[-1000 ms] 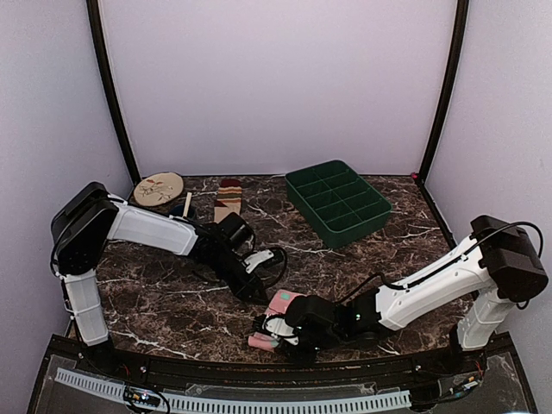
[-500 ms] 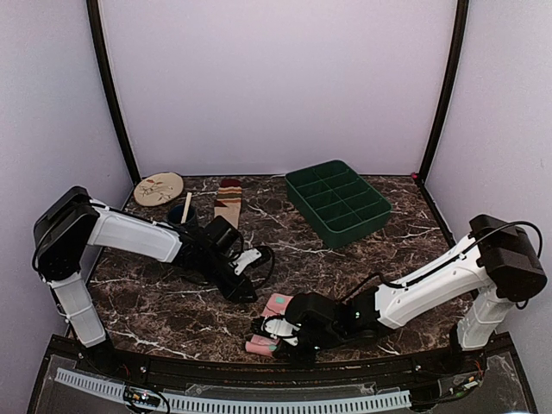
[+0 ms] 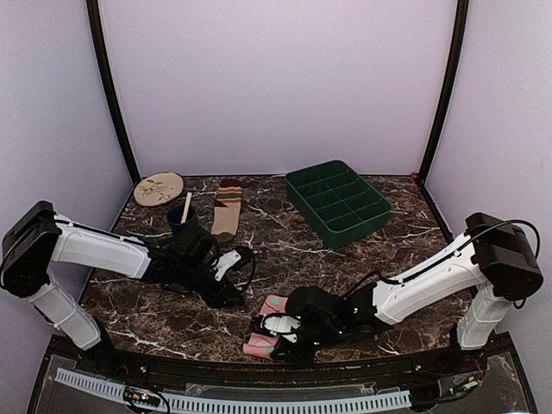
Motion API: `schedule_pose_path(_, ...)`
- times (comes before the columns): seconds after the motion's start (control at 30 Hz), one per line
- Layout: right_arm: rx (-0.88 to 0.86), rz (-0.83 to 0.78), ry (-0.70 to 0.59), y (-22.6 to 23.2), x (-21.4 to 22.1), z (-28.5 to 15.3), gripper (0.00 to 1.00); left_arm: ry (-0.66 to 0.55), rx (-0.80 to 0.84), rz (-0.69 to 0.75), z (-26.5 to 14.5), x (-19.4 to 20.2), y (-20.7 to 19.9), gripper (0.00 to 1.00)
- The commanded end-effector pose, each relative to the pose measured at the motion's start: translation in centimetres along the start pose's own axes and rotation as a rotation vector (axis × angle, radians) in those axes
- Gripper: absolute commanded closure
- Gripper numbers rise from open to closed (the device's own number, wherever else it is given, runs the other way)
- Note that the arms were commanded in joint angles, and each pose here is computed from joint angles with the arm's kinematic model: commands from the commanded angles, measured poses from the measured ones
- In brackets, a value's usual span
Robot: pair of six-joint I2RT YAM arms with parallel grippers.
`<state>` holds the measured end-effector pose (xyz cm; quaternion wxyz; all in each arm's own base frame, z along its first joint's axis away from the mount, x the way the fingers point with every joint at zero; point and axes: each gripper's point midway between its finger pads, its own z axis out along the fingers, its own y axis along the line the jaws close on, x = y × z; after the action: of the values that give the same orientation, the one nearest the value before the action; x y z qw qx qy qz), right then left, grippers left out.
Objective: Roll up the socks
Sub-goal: Roll the sock at the center of the board.
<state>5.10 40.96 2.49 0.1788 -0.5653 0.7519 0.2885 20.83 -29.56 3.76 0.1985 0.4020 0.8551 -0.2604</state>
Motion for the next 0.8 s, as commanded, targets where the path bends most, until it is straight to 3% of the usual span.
schedule_pose_path(0.0, -0.058, 0.105, 0.247, -0.2, 7.4, 1.1, 1.00, -0.150, 0.034, 0.042, -2.1, -2.0, -1.3, 0.70)
schedule_pose_path(0.77, -0.211, 0.307, 0.278, -1.4, 8.3, 1.0, 1.00, -0.177, 0.215, 0.382, -2.7, 0.7, -9.6, 0.69)
